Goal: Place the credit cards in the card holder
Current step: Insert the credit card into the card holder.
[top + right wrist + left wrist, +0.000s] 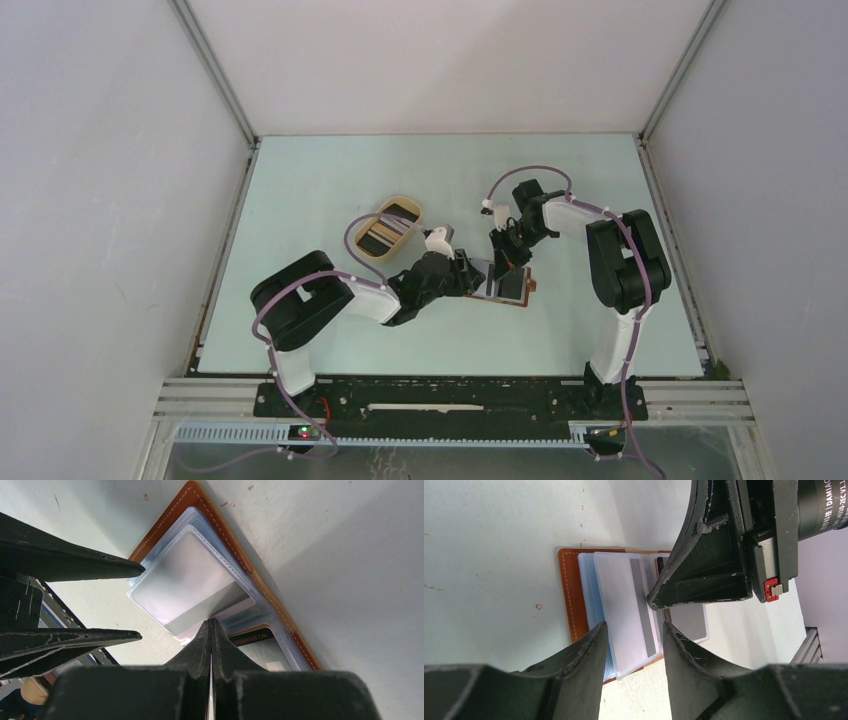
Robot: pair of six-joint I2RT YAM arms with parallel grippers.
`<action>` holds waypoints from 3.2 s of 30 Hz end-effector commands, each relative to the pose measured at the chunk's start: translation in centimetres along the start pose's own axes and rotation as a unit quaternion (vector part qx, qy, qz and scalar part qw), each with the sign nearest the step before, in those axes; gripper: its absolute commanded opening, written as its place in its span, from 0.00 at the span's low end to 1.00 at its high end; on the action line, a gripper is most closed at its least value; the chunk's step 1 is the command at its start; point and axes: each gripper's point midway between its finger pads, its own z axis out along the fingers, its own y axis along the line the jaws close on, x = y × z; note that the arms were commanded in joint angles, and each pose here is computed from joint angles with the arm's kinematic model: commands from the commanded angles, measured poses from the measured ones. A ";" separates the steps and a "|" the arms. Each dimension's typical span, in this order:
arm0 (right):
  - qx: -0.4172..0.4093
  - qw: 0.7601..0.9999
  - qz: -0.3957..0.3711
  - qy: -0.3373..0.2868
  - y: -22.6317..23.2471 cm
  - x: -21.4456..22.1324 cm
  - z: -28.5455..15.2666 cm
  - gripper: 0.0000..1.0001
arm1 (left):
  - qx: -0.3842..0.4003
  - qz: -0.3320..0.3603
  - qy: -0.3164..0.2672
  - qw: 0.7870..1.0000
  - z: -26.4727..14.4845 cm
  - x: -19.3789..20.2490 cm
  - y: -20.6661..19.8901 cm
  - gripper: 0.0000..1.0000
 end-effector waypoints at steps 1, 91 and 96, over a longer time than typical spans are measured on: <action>0.001 1.000 -0.006 0.004 0.1 -0.4 0.0 0.02 | 0.006 0.007 -0.010 1.000 0.8 -1.3 -0.9 0.50; 0.007 0.883 -0.340 -0.323 12.0 -1.7 -21.1 0.25 | -0.017 0.267 -0.207 0.941 -11.4 -14.6 -7.3 0.71; -0.010 0.840 -0.391 -0.376 16.4 -2.6 -23.6 0.60 | -0.047 0.241 -0.249 0.937 -14.1 -21.0 -5.6 0.93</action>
